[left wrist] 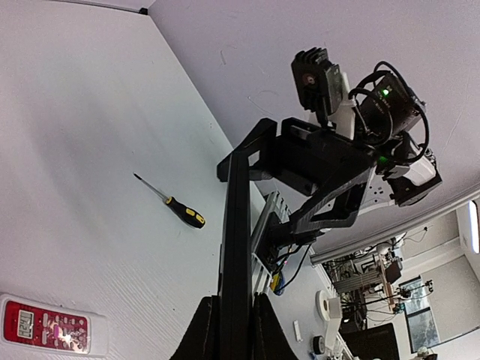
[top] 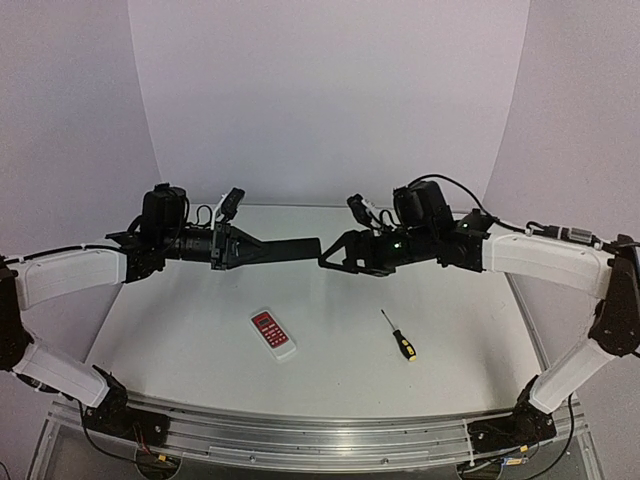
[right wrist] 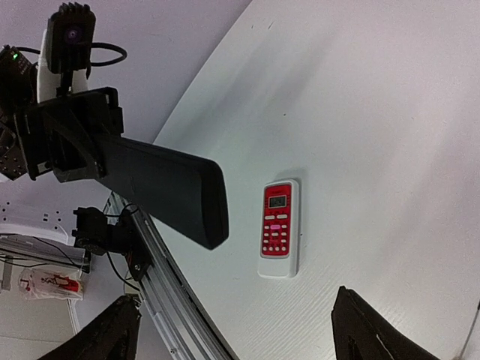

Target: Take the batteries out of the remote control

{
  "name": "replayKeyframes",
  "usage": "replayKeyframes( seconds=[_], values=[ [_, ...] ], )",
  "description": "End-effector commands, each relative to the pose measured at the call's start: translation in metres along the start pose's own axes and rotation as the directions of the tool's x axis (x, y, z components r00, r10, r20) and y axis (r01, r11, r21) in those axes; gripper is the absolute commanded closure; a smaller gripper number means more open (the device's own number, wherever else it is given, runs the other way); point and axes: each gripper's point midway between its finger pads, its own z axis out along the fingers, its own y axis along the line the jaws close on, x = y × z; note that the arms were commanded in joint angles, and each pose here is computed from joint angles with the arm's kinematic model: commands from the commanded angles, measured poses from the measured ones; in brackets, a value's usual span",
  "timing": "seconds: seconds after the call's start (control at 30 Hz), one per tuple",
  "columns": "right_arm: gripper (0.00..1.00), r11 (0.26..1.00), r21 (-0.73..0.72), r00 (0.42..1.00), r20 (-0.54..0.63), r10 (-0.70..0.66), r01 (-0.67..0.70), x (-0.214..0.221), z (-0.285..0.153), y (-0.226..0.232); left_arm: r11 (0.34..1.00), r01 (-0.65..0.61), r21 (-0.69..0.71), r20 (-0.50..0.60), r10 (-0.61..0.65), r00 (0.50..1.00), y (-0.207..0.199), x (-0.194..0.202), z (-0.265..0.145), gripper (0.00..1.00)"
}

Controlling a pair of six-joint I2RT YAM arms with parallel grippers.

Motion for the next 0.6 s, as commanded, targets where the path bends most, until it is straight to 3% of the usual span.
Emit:
replayKeyframes(
  seconds=[0.0, 0.27, 0.57],
  values=[
    [0.18, 0.992, -0.122, 0.996, 0.080, -0.030, 0.039, -0.030, 0.018, 0.039, 0.998, -0.023, 0.064, 0.070, 0.019, 0.997, -0.027, -0.011, -0.009, 1.00],
    [0.21, 0.984, -0.169, 0.996, 0.074, -0.045, 0.057, -0.039, 0.037, 0.050, 0.997, -0.015, 0.074, 0.077, 0.010, 0.997, -0.027, -0.008, -0.009, 1.00],
    [0.31, 0.975, -0.220, 0.999, 0.031, -0.037, 0.043, -0.036, 0.045, 0.057, 0.996, -0.007, 0.092, 0.071, 0.000, 0.997, -0.026, -0.004, -0.007, 1.00]
  ],
)
